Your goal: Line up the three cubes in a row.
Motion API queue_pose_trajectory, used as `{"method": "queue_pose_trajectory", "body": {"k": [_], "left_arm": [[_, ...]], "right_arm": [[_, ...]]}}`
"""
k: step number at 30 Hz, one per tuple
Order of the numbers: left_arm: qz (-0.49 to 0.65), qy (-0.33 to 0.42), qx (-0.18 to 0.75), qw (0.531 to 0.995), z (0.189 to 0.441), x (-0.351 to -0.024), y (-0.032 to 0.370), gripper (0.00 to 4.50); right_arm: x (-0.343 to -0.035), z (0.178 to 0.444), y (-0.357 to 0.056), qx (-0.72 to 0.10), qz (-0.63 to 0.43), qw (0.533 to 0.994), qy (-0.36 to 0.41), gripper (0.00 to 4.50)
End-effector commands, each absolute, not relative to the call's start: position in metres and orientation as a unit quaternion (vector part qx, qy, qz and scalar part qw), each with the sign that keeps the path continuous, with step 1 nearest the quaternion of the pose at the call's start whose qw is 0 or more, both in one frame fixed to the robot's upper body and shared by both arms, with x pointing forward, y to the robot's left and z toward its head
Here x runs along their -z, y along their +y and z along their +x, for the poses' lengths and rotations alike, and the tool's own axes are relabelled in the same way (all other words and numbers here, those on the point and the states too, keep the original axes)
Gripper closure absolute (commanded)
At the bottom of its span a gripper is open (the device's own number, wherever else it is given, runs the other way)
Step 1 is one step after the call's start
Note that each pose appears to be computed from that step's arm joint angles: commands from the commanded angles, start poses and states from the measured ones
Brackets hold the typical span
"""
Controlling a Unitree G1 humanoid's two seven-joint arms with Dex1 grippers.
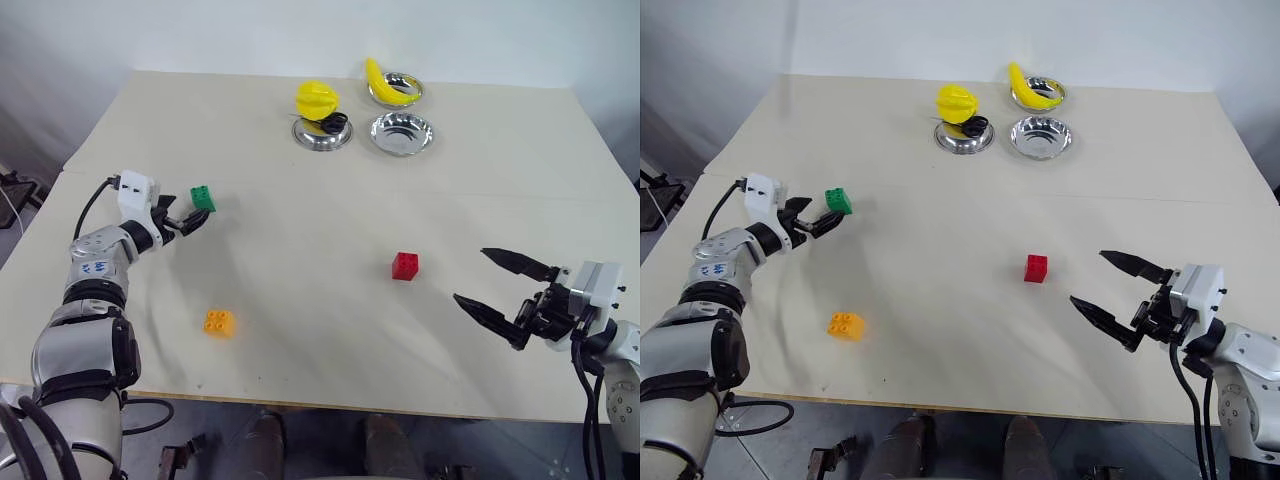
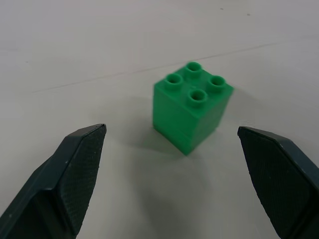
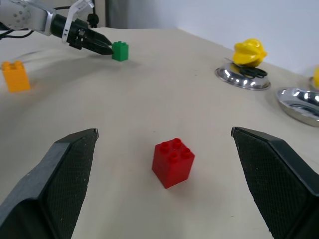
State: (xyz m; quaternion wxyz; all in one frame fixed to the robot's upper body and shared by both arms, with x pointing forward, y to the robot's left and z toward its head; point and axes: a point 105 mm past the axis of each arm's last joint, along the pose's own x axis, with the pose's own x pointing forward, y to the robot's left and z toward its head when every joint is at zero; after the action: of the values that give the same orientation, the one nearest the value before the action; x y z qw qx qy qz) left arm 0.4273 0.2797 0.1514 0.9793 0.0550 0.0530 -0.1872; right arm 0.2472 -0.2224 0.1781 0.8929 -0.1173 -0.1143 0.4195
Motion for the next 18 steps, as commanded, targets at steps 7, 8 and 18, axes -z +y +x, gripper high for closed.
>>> {"method": "queue_pose_trajectory", "body": {"k": [7, 8, 18], "left_arm": [[0.034, 0.046, 0.171, 0.984, 0.438, -0.153, 0.265, 0.56], [0.031, 0.047, 0.172, 0.984, 0.439, -0.151, 0.263, 0.87], [0.002, 0.045, 0.155, 0.987, 0.440, -0.141, 0.259, 2.31]], "right_arm": [[-0.189, 0.241, -0.221, -0.408, -0.120, 0.895, -0.134, 0.00], [-0.189, 0.240, -0.221, -0.408, -0.118, 0.895, -0.133, 0.00], [-0.183, 0.238, -0.217, -0.413, -0.107, 0.895, -0.126, 0.00]]}}
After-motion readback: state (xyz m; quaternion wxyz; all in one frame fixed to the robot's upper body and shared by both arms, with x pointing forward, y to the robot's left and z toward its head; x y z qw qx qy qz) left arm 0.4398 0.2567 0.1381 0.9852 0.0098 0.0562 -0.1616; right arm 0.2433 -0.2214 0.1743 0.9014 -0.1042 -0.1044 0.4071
